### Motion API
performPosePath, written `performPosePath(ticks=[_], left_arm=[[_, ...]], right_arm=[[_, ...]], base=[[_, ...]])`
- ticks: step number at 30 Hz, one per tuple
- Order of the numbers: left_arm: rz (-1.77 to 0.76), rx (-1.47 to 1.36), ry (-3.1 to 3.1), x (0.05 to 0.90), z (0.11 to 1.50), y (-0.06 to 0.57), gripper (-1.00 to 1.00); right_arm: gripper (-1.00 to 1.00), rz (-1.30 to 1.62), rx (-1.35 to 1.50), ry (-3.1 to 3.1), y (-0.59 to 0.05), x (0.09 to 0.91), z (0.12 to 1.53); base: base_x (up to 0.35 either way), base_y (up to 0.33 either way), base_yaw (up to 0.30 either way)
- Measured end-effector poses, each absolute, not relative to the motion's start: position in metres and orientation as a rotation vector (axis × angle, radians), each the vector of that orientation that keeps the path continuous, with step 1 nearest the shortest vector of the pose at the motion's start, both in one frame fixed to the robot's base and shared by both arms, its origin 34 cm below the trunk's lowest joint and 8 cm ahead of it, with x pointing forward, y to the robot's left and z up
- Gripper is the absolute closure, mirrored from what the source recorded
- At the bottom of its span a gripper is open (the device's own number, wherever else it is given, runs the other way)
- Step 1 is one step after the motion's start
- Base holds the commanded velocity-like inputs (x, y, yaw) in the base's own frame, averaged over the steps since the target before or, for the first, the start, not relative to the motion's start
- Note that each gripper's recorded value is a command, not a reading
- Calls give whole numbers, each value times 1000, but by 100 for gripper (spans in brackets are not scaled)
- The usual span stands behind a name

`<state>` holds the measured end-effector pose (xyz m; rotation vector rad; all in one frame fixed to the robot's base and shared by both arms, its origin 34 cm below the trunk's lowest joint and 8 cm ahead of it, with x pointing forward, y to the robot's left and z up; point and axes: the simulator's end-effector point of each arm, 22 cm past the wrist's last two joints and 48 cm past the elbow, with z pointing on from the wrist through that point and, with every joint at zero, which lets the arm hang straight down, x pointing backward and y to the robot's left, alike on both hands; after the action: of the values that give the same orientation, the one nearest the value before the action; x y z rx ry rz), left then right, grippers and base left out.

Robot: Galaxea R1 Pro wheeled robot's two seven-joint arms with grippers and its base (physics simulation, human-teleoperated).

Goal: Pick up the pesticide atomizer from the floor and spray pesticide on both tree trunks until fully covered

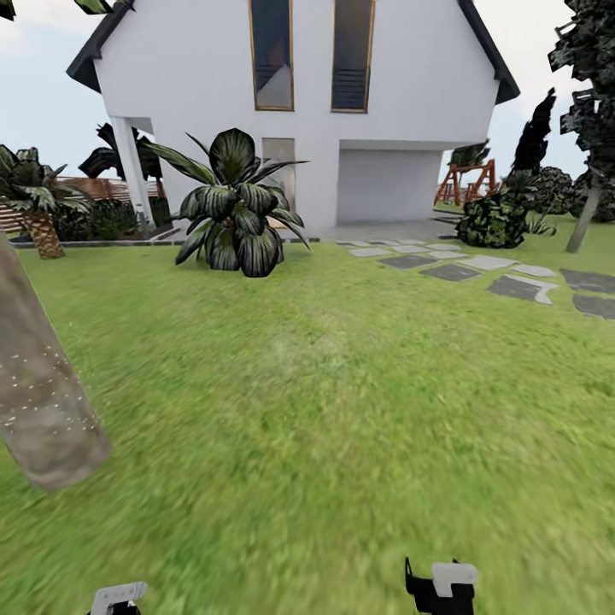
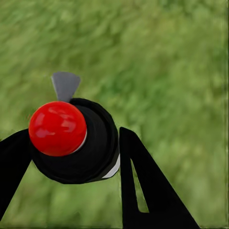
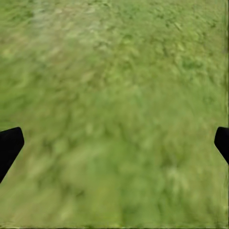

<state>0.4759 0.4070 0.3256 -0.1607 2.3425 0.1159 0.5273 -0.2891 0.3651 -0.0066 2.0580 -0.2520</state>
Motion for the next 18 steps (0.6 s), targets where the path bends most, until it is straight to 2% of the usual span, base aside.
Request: performPosePath(ticks=[13,18], left_arm=[[122,-160,2343,476,326,408,100],[125,-167,2342,476,326,411,100]], right_arm=[[-100,-250,-7,2058,-288,527,365],[-100,-250,-7,2059,-288,527,365]], base=[[-287,-158,-297],[-104,-247,-297]])
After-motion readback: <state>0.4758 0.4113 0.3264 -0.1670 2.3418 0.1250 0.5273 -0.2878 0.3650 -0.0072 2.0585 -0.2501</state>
